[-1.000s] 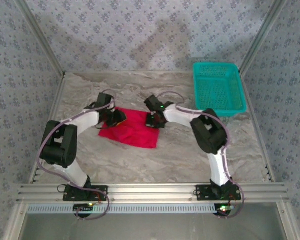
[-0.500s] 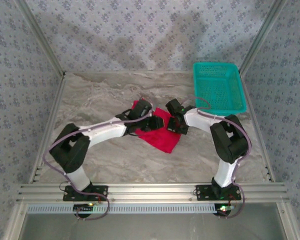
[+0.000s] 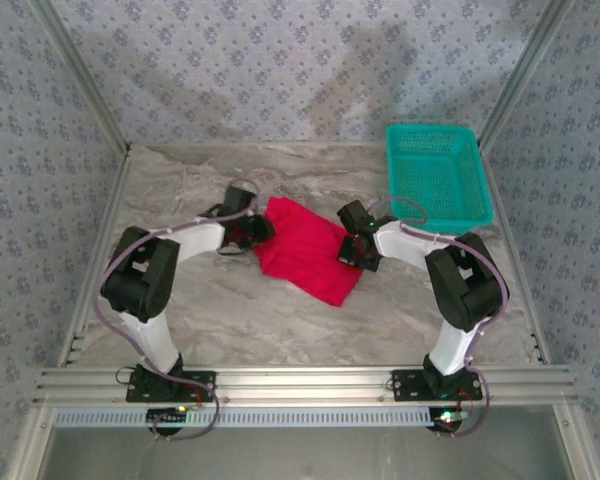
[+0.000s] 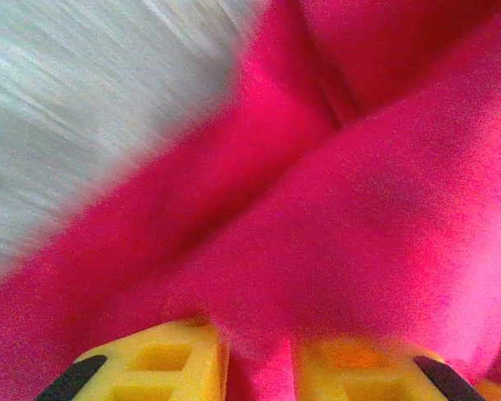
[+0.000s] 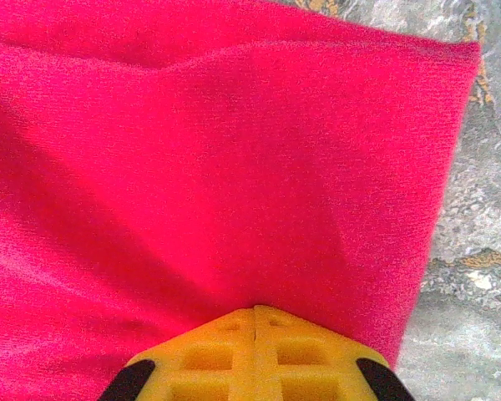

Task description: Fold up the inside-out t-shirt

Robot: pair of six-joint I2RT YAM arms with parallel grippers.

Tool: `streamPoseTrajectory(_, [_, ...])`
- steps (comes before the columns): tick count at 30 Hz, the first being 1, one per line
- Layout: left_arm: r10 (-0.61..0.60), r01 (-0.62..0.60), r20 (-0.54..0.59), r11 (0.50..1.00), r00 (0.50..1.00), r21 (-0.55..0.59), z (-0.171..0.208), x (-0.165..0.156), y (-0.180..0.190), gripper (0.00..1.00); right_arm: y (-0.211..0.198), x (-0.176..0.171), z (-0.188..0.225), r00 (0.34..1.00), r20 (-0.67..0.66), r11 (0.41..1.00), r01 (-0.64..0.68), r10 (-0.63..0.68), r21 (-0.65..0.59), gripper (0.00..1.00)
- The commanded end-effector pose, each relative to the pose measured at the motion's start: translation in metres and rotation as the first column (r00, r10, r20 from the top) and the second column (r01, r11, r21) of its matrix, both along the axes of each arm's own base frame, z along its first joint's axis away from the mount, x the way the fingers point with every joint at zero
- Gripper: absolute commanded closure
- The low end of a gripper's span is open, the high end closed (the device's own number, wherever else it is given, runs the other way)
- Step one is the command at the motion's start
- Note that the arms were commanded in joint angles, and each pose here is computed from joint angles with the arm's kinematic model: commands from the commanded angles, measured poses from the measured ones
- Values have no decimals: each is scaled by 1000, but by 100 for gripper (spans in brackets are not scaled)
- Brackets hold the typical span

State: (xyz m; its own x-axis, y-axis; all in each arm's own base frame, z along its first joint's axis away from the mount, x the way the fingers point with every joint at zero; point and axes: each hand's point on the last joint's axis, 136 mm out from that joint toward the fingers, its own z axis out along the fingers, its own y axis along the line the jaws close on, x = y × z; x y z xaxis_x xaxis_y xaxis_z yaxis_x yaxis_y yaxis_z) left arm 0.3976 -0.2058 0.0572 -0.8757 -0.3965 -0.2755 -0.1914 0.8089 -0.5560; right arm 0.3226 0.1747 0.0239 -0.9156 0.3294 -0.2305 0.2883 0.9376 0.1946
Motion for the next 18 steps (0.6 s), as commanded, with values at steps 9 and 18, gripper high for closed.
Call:
streamPoseTrajectory(9, [28, -45, 142, 993, 989, 112, 102, 4, 72, 73, 34, 10, 71, 979, 95, 982, -175, 181, -67, 76])
streamPoseTrajectory(18, [-58, 66, 63, 989, 996, -131, 56, -66, -7, 72, 57, 60, 21, 968, 32, 967, -251, 250, 50, 64])
